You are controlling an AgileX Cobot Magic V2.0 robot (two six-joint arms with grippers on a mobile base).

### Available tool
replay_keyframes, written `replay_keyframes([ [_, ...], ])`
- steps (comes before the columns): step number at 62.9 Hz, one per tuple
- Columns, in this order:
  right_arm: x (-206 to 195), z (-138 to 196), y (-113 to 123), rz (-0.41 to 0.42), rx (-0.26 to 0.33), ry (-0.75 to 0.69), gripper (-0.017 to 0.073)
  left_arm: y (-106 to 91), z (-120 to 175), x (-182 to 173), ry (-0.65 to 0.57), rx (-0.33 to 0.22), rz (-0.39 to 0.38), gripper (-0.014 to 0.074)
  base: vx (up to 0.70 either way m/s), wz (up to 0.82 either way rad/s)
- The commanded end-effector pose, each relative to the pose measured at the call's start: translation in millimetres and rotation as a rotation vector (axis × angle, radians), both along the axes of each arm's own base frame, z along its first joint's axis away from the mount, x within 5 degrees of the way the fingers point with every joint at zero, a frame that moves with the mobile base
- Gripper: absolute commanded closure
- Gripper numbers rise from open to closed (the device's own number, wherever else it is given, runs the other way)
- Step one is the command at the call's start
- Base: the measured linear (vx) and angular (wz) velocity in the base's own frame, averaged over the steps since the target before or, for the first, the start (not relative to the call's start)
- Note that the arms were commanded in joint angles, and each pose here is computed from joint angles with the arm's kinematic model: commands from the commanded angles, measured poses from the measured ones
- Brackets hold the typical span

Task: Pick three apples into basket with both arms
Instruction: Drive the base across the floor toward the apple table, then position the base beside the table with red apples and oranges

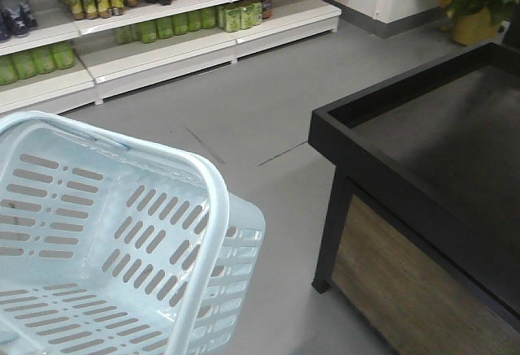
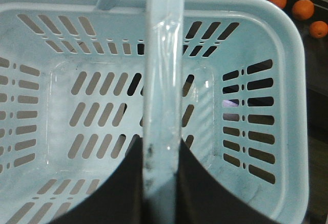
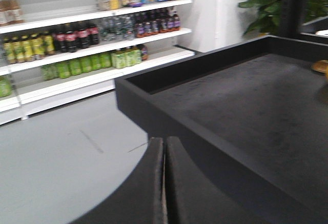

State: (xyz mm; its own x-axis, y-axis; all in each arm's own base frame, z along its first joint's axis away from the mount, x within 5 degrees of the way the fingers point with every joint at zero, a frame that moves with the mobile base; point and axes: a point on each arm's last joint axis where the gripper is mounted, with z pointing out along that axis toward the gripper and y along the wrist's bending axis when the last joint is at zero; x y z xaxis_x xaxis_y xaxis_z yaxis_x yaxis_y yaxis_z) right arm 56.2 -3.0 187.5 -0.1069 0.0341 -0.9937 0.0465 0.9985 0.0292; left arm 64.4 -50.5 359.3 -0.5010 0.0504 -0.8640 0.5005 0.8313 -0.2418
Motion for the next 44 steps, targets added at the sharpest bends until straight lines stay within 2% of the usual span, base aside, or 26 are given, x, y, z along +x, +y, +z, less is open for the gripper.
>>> replay_keyframes([
  [1,0.5,3.1,0.8,0.011,-0.012,-0.069,0.0568,-1.4,16.4,2.2,-0.099,-0.082,0.006,0.06,0.12,-0.46],
  [44,0.5,3.1,0.8,0.011,-0.012,-0.069,0.0568,-1.4,16.4,2.2,-0.099,-0.082,0.006,0.06,0.12,-0.46],
])
